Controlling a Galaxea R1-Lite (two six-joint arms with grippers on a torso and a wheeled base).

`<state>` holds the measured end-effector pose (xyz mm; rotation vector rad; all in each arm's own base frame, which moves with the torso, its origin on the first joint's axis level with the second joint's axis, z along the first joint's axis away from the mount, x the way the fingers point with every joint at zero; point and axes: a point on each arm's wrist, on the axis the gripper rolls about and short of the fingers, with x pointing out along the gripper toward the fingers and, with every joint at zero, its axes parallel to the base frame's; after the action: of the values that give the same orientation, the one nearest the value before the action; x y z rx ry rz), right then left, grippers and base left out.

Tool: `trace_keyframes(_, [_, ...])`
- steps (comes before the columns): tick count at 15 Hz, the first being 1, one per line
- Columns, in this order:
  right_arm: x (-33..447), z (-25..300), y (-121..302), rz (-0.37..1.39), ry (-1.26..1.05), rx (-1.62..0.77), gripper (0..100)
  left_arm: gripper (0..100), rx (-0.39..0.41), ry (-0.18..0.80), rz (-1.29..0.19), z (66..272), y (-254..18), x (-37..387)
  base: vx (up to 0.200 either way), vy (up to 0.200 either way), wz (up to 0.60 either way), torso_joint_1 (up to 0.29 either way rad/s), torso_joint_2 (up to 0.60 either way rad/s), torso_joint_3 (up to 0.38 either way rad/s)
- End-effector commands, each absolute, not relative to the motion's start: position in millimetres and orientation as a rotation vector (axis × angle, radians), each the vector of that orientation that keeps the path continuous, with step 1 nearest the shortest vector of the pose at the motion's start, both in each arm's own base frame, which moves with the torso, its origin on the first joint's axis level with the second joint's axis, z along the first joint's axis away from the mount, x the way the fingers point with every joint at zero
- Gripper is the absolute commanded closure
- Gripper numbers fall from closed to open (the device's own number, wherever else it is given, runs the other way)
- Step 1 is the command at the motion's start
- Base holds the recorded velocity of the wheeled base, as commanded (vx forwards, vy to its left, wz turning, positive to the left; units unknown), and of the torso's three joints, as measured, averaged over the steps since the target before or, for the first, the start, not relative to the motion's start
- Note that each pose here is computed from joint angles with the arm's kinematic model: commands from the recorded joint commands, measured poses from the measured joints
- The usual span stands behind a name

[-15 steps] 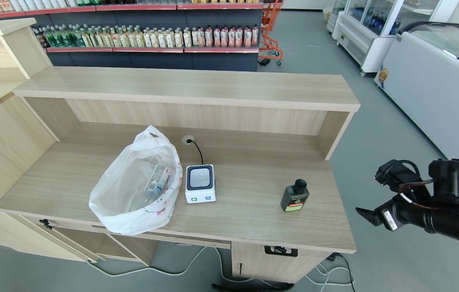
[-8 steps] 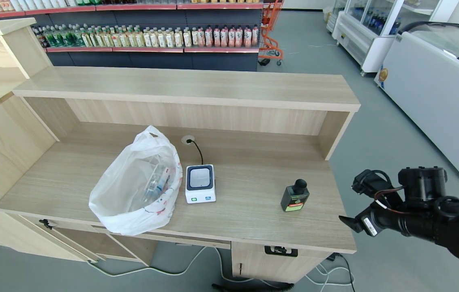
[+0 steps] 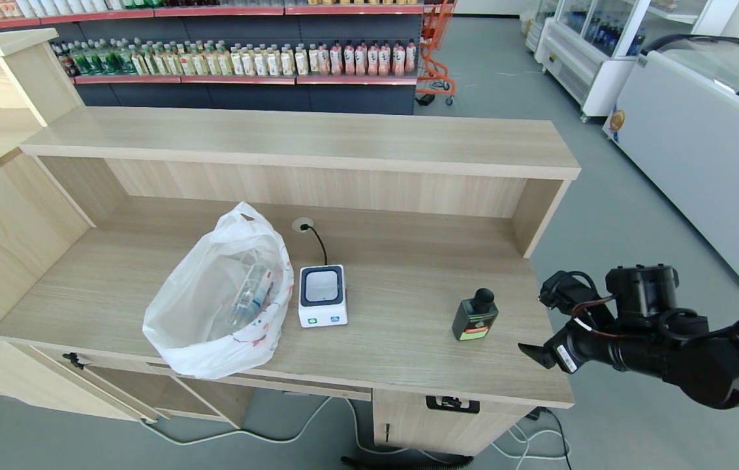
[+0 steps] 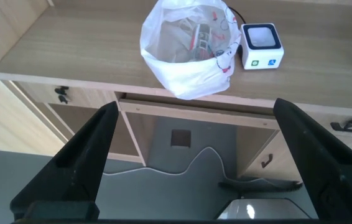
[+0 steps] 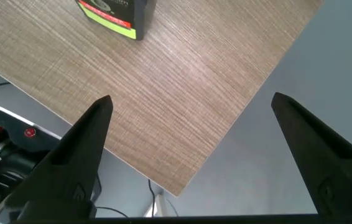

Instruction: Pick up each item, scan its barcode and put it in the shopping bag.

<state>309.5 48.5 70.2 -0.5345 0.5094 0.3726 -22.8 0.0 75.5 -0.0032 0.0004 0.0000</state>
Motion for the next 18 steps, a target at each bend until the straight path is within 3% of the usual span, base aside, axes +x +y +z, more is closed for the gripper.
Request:
trace_keyframes(1, [315.2,62.1,55.5,0.395,0.522,-0.534,0,0,-0.003,0.000,0.000,75.5,0.0,-22.8,0.000,0.000,0.00,0.000,0.00,0.000])
trace_keyframes(18, [359.5,41.6,95.8,0.447,0.449,-0.531,0,0,-0.003,0.000,0.000,75.5,0.0,-22.8,0.000,0.000,0.00,0.000,0.00,0.000])
